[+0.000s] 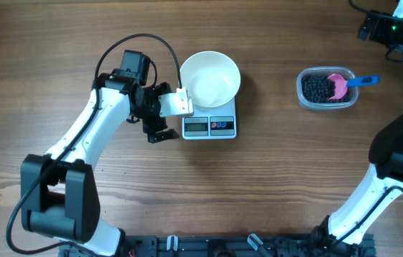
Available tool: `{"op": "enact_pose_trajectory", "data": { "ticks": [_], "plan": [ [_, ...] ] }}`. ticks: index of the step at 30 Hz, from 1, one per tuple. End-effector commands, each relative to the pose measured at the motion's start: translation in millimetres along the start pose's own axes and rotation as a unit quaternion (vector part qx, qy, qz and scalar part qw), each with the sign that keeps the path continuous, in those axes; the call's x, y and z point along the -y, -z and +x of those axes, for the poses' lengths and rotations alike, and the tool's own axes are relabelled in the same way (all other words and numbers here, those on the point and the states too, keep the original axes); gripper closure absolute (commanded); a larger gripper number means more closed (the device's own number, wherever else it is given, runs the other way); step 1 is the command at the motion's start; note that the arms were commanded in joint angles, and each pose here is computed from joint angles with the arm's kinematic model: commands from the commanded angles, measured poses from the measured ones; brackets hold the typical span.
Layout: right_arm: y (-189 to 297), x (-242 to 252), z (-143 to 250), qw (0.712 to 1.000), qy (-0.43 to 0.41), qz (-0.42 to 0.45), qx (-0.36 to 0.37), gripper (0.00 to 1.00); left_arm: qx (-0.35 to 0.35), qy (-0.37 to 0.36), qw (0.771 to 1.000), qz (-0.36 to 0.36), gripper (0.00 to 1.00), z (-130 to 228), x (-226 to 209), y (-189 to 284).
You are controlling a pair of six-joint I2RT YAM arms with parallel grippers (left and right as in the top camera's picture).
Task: Scoop item into bowl and weigh 150g on scale
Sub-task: 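Hold the left gripper beside the scale display, facing the readout, then move the right gripper to the bean tub and grasp the blue scoop handle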
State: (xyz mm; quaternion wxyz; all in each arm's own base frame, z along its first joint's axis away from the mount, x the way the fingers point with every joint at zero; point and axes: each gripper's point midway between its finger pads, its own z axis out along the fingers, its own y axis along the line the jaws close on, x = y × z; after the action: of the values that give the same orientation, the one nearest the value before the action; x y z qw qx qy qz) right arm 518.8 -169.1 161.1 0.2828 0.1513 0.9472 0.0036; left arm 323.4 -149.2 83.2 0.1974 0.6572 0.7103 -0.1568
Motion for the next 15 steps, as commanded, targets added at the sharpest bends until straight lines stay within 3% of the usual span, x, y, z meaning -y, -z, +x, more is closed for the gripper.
{"op": "enact_pose_trajectory", "data": {
  "ticks": [1,8,15],
  "plan": [
    [-4.9,-0.6,-2.7,1.000,-0.002,0.003,0.001,0.00,0.011,0.005,1.000,0.004,0.00,-3.3,3.2,0.6],
    [-0.6,1.7,12.8,0.999,0.013,0.005,-0.031,0.00,0.011,0.005,1.000,0.004,0.00,-3.3,3.2,0.6],
    [112.7,28.8,-2.6,0.997,0.042,0.071,0.005,0.00,0.011,0.005,1.000,0.004,0.00,-3.3,3.2,0.6]
  ]
}}
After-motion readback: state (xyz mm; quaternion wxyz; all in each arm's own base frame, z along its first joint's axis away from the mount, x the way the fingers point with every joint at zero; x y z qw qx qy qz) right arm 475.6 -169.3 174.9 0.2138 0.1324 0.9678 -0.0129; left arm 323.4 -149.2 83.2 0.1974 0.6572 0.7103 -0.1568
